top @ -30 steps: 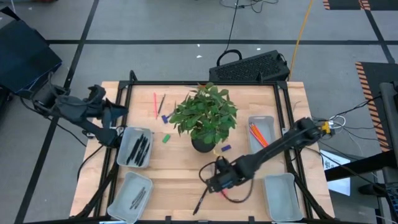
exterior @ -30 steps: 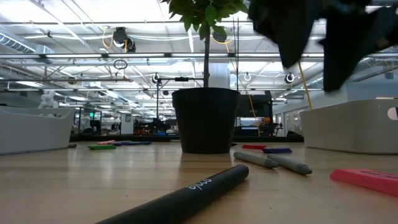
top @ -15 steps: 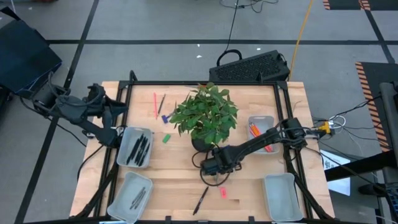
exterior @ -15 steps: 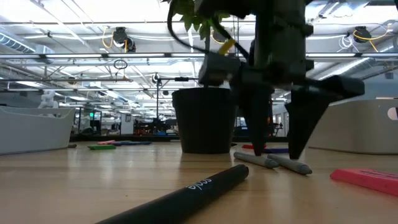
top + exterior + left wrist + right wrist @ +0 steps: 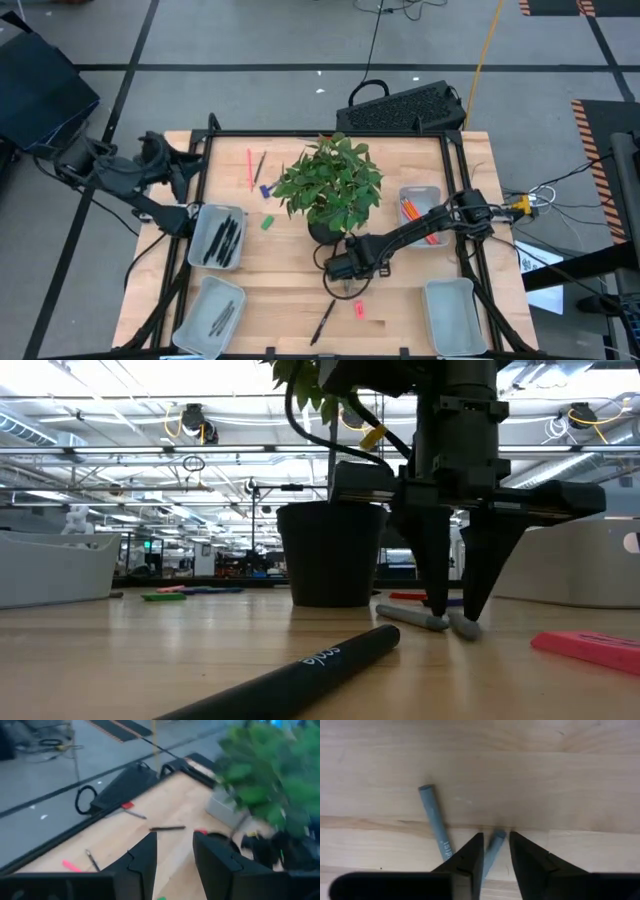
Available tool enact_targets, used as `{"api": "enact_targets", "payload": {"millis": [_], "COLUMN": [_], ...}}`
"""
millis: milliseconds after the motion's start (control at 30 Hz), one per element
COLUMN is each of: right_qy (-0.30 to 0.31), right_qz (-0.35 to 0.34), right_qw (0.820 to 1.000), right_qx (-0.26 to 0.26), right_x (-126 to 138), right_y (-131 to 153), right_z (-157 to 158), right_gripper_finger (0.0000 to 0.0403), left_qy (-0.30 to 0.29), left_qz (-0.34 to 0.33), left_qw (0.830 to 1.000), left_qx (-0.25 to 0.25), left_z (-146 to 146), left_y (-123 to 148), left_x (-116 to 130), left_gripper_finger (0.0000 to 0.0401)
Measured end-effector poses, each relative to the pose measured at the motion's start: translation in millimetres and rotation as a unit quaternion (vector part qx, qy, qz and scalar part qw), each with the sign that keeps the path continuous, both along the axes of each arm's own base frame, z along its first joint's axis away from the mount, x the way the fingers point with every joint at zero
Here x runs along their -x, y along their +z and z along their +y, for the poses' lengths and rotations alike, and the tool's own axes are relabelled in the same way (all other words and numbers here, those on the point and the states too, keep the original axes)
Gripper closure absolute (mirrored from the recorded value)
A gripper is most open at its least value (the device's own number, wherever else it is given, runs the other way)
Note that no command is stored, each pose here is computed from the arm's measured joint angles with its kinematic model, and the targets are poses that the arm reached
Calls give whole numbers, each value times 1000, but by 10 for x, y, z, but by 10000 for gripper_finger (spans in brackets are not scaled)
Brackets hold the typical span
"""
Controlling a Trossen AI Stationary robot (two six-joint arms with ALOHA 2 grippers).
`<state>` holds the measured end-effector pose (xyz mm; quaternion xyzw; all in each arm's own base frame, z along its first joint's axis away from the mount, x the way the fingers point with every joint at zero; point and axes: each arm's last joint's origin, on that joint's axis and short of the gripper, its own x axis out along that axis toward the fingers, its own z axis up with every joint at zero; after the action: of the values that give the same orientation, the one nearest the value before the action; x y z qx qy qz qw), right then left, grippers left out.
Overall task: Sort crayons/erasers/pens/pencils in bins
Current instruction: Put the gray crayon into the bottom left gray bin
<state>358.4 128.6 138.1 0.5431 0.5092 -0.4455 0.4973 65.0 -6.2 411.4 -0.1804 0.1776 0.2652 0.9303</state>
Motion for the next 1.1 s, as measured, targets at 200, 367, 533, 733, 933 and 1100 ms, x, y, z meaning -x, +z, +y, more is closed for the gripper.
{"api": "enact_targets", "payload": {"millis": [200,367,533,733,933,1100], "right_qy": [-38,-60,-67,-75,-23,102], "right_qz": [-4,-6,-10,-12,-84,-224], "right_qw": [999,998,997,996,992,962], "right_qx": [17,26,26,43,93,115], "right_x": [112,142,149,265,397,466], "right_y": [-92,-101,-63,179,616,1081], "right_z": [150,219,213,169,132,234], "right_gripper_finger": [358,380,380,381,381,381], "left_qy": [-72,-100,-123,-224,-251,-268], "left_qz": [39,19,3,-38,-75,-162], "left_qw": [996,995,992,974,965,947], "left_qx": [-23,-14,-7,-16,20,74], "left_z": [-146,-221,-273,-488,-744,-972], "left_y": [-265,-349,-330,-371,-747,-1050], "left_x": [-177,-215,-220,-289,-414,-549], "left_gripper_finger": [272,272,272,272,272,262]}}
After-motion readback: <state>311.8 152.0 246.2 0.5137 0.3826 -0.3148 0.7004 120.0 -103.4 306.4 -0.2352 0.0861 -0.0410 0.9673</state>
